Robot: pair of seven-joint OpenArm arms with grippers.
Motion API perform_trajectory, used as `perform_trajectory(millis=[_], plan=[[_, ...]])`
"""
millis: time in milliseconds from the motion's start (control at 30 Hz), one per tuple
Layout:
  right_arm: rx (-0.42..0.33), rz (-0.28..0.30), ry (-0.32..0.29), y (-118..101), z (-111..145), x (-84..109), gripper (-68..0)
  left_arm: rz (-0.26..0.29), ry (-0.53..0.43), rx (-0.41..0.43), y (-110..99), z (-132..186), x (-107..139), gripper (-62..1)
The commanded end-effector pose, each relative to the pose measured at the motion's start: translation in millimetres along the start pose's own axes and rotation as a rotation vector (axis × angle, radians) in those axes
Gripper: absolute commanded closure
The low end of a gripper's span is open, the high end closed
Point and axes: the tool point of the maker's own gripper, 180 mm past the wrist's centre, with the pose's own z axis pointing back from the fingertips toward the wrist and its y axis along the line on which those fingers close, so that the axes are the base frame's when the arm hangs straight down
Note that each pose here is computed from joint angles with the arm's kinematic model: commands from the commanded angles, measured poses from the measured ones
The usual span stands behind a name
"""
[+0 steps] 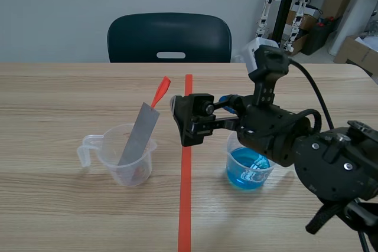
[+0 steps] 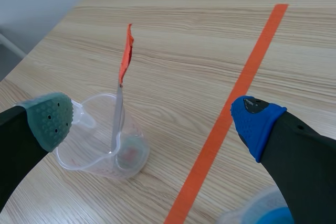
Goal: Do the redox reaction experiment. lift the metal plate out of the left beaker
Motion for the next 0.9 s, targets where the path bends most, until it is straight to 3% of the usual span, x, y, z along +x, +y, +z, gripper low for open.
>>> perform_trajectory(millis=[0,100,333,633,867], plan=[[0.031,0.004,-0.036,11.4,-7.5,14.3,-63.0,0.006,-0.047,0.007,-0.7,-0.5,9.3,-62.3],[0.048,0.009,-0.018,20.2,-15.2,13.3,-63.0,0.01,-0.034,0.01,0.6,2.1,6.3,-62.3],[0.011,0.009,0.001,20.8,-30.0,10.6,-63.0,0.012,-0.012,0.015,3.3,5.9,0.2,-62.3],[-0.022,-0.019,0.068,9.0,-55.8,-6.7,-62.9,0.009,-0.011,0.016,4.2,6.1,0.0,-62.3],[-0.002,0.003,0.071,15.7,-66.7,-0.9,-60.4,0.008,-0.01,0.013,4.5,6.2,0.1,-62.3]])
